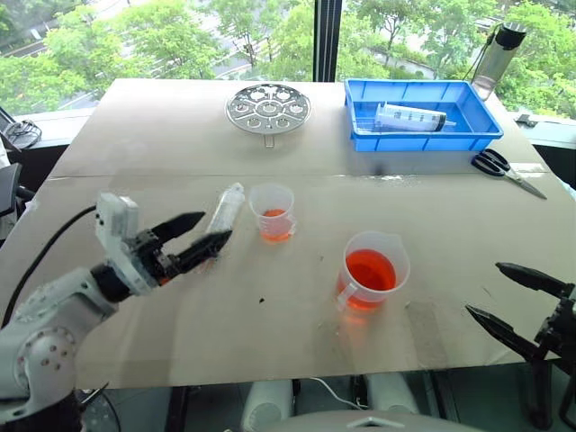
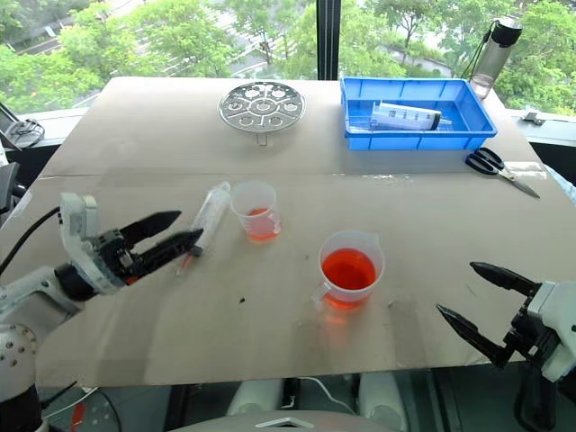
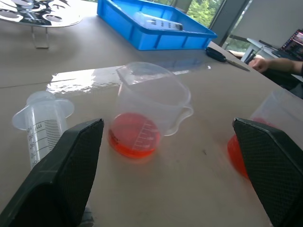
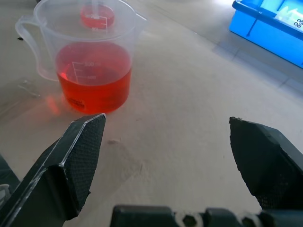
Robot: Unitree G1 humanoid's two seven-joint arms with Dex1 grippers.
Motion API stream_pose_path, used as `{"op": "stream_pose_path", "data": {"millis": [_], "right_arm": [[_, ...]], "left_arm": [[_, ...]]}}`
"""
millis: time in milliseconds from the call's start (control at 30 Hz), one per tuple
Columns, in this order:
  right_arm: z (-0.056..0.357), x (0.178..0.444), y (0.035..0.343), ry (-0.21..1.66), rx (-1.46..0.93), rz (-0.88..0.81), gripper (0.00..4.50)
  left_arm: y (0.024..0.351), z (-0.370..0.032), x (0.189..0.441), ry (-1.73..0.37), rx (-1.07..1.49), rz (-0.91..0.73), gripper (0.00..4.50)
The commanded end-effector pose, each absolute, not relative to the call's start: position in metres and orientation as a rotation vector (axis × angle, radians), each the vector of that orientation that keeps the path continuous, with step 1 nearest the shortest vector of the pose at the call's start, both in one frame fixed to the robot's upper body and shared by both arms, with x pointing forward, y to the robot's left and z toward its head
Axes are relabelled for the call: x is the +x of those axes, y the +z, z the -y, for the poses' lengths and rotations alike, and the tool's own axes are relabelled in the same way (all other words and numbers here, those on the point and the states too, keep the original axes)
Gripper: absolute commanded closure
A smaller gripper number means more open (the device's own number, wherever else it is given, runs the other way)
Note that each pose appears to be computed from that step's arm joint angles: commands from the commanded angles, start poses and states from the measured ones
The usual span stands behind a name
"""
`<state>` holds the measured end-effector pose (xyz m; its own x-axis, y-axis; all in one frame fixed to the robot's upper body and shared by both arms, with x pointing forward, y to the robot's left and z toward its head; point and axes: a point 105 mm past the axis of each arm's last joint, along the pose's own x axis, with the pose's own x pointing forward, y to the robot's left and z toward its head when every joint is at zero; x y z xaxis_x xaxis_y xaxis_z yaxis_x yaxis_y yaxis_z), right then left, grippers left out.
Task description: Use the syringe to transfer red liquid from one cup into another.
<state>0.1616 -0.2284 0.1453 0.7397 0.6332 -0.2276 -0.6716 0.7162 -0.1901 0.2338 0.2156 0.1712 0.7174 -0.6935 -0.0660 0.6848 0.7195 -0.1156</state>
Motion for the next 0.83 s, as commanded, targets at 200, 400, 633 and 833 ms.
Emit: {"op": "stream_pose_path", "data": {"millis": [200,400,633,833], "right_arm": [[0.269,0.130,0.128,0.636,-0.347,-0.243,0.00],[0.272,0.131,0.132,0.621,-0.374,-0.220,0.00],[0.264,0.142,0.134,0.646,-0.380,-0.192,0.00],[0.265,0.149,0.135,0.670,-0.385,-0.196,0.00]], "left_arm": [[0.140,-0.210,0.210,-0.872,0.100,-0.141,0.06],[0.116,-0.220,0.193,-0.865,0.105,-0.203,0.06],[0.095,-0.235,0.179,-0.769,0.104,-0.236,0.06],[0.095,-0.238,0.180,-0.727,0.100,-0.227,0.06]]}}
